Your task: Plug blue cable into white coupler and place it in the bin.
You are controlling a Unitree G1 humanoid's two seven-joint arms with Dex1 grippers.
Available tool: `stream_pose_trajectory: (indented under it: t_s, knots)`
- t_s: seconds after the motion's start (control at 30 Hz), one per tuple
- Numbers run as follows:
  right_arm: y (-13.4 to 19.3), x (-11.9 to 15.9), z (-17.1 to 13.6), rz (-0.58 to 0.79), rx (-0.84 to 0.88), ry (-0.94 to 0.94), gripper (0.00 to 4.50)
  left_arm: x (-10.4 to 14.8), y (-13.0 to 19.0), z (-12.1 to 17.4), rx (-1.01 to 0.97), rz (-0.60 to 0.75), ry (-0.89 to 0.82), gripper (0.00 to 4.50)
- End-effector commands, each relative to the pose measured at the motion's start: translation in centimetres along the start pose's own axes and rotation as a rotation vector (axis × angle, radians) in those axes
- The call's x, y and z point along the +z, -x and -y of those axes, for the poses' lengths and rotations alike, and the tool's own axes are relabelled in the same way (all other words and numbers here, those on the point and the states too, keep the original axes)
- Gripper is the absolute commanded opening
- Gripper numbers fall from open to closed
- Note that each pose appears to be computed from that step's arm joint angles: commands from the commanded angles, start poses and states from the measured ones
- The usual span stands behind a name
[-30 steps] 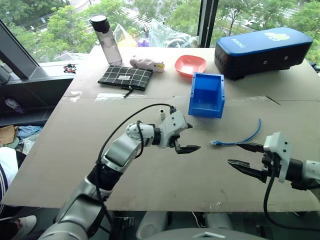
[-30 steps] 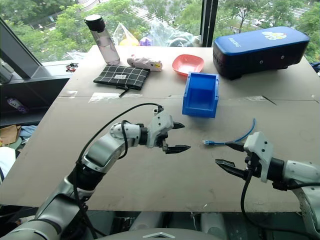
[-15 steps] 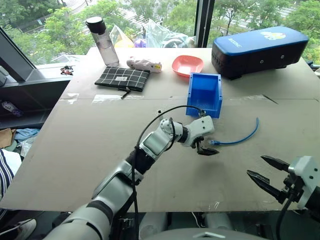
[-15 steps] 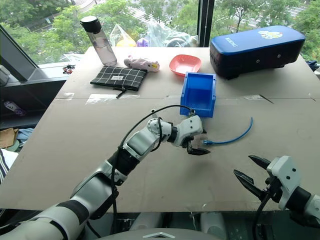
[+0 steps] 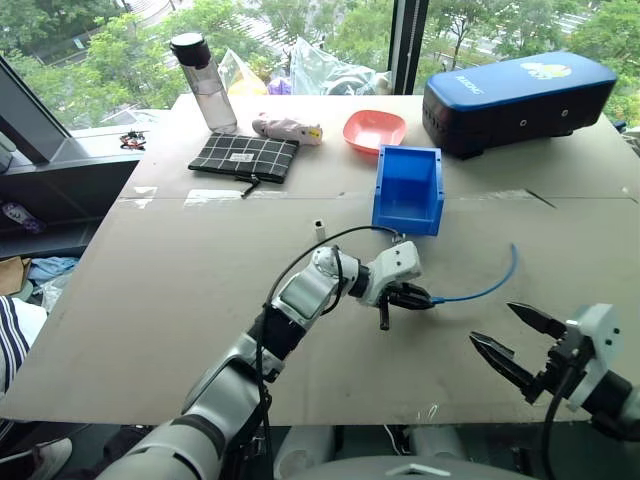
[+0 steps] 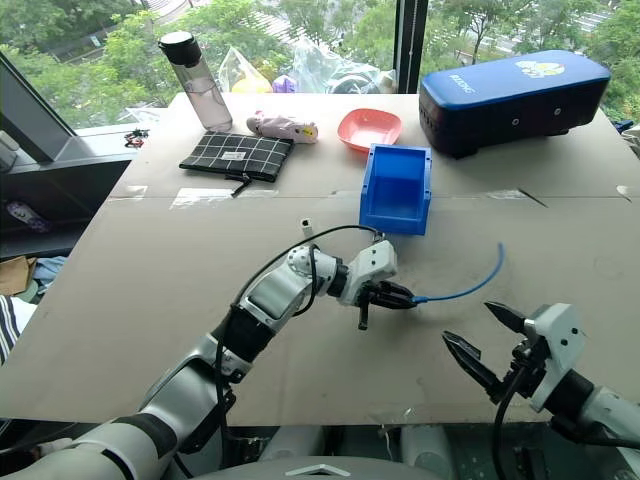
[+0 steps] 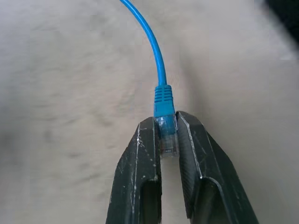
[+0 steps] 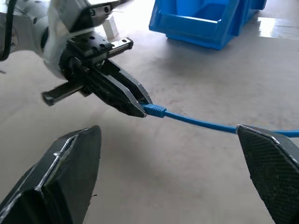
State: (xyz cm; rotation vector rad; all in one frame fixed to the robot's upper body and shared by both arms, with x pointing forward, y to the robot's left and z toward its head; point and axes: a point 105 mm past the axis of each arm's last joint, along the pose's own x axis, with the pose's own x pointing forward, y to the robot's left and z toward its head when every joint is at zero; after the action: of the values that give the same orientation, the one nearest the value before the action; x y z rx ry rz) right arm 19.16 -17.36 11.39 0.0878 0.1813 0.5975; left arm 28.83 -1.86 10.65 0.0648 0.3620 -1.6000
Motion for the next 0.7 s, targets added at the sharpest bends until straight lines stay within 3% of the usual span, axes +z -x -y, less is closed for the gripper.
stream_pose_trajectory:
  t_s: [0.03,0.13,0.33,0.53,0.63,0.7]
  knots:
    - [-1.3,1.8,-1.8,0.130,0.021,-0.141,4.43,4.8,2.7,1.6,-0.072,0.183,0.103,0.00]
    - [-1.9,2.1,-3.7,0.158,0.130,-0.268,4.43,5.8,4.1,2.6,-0.107,0.242,0.200,0.00]
    - [-3.6,6.2,-4.7,0.377,0.247,-0.518,4.43,6.5,4.9,4.3,-0.141,0.298,0.273,0.00]
    - [-4.6,7.5,-5.2,0.391,0.350,-0.615,4.43,7.3,5.2,5.2,-0.157,0.323,0.286,0.00]
    - [-5.1,8.0,-5.3,0.385,0.382,-0.628,3.61,7.4,5.3,5.8,-0.173,0.317,0.282,0.00]
    - [-5.2,8.0,-5.3,0.373,0.388,-0.625,2.82,7.4,5.3,6.0,-0.179,0.314,0.280,0.00]
